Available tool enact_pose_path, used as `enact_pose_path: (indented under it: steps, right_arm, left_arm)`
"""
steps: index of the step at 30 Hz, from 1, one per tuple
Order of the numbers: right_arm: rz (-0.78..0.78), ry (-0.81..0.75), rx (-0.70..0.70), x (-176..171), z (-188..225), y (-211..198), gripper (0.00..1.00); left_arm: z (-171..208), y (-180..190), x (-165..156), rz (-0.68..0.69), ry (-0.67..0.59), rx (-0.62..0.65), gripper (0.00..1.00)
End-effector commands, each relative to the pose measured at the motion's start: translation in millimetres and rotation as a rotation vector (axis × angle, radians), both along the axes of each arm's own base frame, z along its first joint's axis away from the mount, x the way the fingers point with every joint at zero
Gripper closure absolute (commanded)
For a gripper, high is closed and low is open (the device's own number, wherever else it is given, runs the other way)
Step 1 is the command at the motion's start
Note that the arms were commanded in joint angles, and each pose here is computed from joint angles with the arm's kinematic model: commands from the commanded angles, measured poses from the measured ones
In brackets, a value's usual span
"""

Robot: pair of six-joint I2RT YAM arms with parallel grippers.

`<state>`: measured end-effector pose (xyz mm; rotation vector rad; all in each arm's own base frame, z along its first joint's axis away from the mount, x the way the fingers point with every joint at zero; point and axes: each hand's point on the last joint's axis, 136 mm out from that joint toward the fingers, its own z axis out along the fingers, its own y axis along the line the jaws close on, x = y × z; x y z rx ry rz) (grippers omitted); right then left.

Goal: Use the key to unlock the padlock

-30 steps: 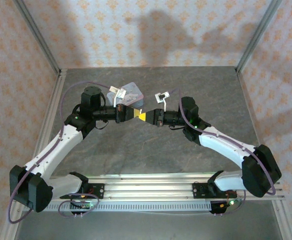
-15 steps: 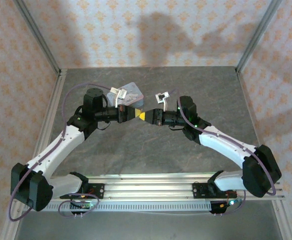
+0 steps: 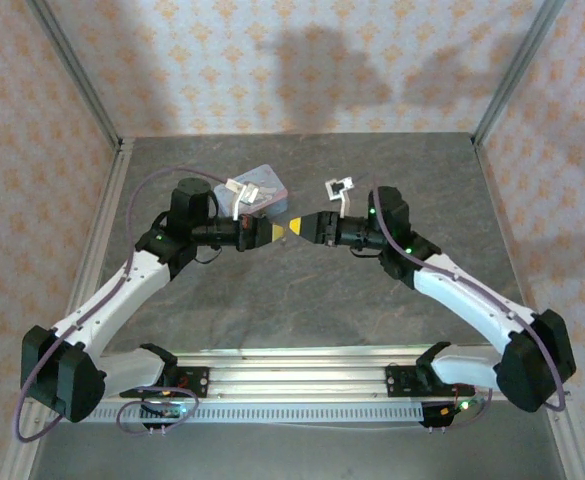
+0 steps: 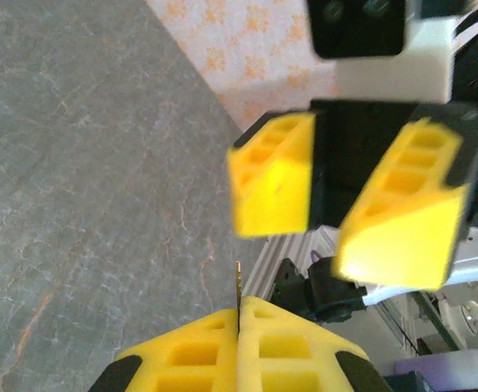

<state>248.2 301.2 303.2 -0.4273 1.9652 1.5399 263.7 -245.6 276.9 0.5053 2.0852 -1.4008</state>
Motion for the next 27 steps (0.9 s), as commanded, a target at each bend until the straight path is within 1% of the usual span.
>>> enact_pose_path:
  steps: [1,4,5,9,17,22,25,27]
  right_arm:
    - [0.065,-0.093,0.017,-13,33,-1,0.57]
    - [0.11,-0.086,0.018,-18,38,2,0.57]
    - [0.129,-0.063,0.01,-15,31,7,0.57]
    - [0.175,-0.038,0.012,-19,27,11,0.57]
    - [0.214,-0.016,0.004,-24,19,12,0.57]
    - [0.24,-0.014,0.012,-28,20,15,0.57]
    - [0.251,-0.009,0.011,-30,18,16,0.59]
    - [0.257,-0.002,0.009,-31,16,18,0.63]
  left_arm:
    - [15,-3,-14,-0.096,-0.059,0.012,1.0]
    - [22,-5,-21,-0.141,-0.074,0.001,1.0]
    - [24,-5,-23,-0.151,-0.077,0.002,1.0]
    - [30,-5,-30,-0.188,-0.089,-0.003,1.0]
    - [38,-6,-31,-0.206,-0.106,-0.012,1.0]
    - [36,-7,-28,-0.202,-0.097,-0.008,1.0]
    - [36,-8,-27,-0.202,-0.094,-0.01,1.0]
    - [37,-8,-27,-0.202,-0.097,-0.013,1.0]
